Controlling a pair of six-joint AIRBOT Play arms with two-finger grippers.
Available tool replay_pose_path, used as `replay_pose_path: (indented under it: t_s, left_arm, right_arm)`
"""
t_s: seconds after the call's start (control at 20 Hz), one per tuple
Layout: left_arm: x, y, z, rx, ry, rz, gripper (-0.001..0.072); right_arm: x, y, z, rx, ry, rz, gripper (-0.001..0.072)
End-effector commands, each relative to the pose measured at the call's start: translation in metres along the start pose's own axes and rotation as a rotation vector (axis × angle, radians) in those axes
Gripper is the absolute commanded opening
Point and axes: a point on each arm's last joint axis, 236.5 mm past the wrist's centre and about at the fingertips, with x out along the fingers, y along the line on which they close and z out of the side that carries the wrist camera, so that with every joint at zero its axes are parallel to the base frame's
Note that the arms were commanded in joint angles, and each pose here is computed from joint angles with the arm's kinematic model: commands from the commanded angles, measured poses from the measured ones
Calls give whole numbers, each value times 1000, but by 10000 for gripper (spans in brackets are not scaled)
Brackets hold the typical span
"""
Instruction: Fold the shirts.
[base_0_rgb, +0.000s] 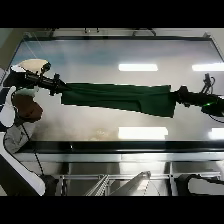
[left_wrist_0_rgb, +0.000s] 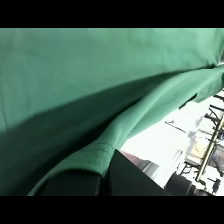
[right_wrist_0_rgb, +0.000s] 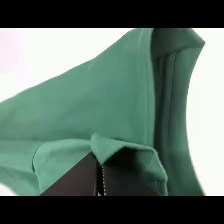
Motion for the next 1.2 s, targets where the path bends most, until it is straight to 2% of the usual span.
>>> replay_pose_path:
  t_s: [0.0,0.05,0.1,0.15,0.2,0.25,0.3,0.35,0.4,0.5,0.6,0.65,0.7,0.8,0.85,0.9,0.95,1.0,1.05,1.1,1.15]
  left_arm:
    - [10,13,6,-22,23,-6,9]
    - [6,17,4,-31,28,-3,98]
    - [2,20,3,-41,30,2,335]
    - [-5,21,2,-68,30,-1,606]
    - [-14,20,2,-98,28,-4,718]
    - [-27,18,4,-98,21,-6,718]
    - [-39,14,7,-102,9,-6,716]
    - [-52,8,11,-94,-8,-2,714]
    - [-59,1,13,-75,-18,3,701]
    - [-59,-14,13,-44,-30,12,522]
    - [-45,-28,11,-19,-27,17,246]
    - [-36,-35,10,4,-19,19,35]
    - [-25,-43,7,41,-3,23,0]
    - [-1,-59,0,91,40,26,-1]
    - [14,-68,-3,123,58,30,-1]
    - [30,-78,-4,147,67,33,-1]
    - [47,-88,-6,170,73,40,-1]
    - [63,-96,-7,198,75,49,-1]
    - [84,-107,-9,231,78,52,-1]
    - [104,-113,-11,252,81,58,-2]
    - [125,-118,-16,270,90,67,-2]
  right_arm:
    - [20,-12,-3,-108,58,-49,22]
    - [16,-11,-6,-143,88,-50,76]
    - [9,-7,-11,-178,128,-37,332]
    - [1,-4,-13,-208,163,-30,395]
    - [-8,-4,-11,-235,183,-40,396]
    - [-18,-12,-2,-260,184,-85,401]
    - [-28,-25,10,-262,171,-150,556]
    - [-35,-36,18,-234,160,-199,680]
    - [-37,-44,20,-196,158,-220,691]
    - [-27,-51,8,-143,198,-206,691]
    - [-8,-46,-13,-95,266,-148,691]
    - [1,-42,-19,-75,283,-123,691]
    - [10,-38,-24,-71,292,-99,690]
    - [22,-27,-30,-51,300,-56,688]
    - [27,-23,-31,-45,301,-41,624]
    - [31,-20,-33,-46,303,-25,498]
    - [34,-18,-33,-31,299,-12,447]
    - [36,-15,-31,-15,290,4,319]
    - [37,-12,-29,-11,281,13,124]
    - [36,-10,-26,-10,276,19,23]
    - [35,-8,-24,-14,274,23,22]
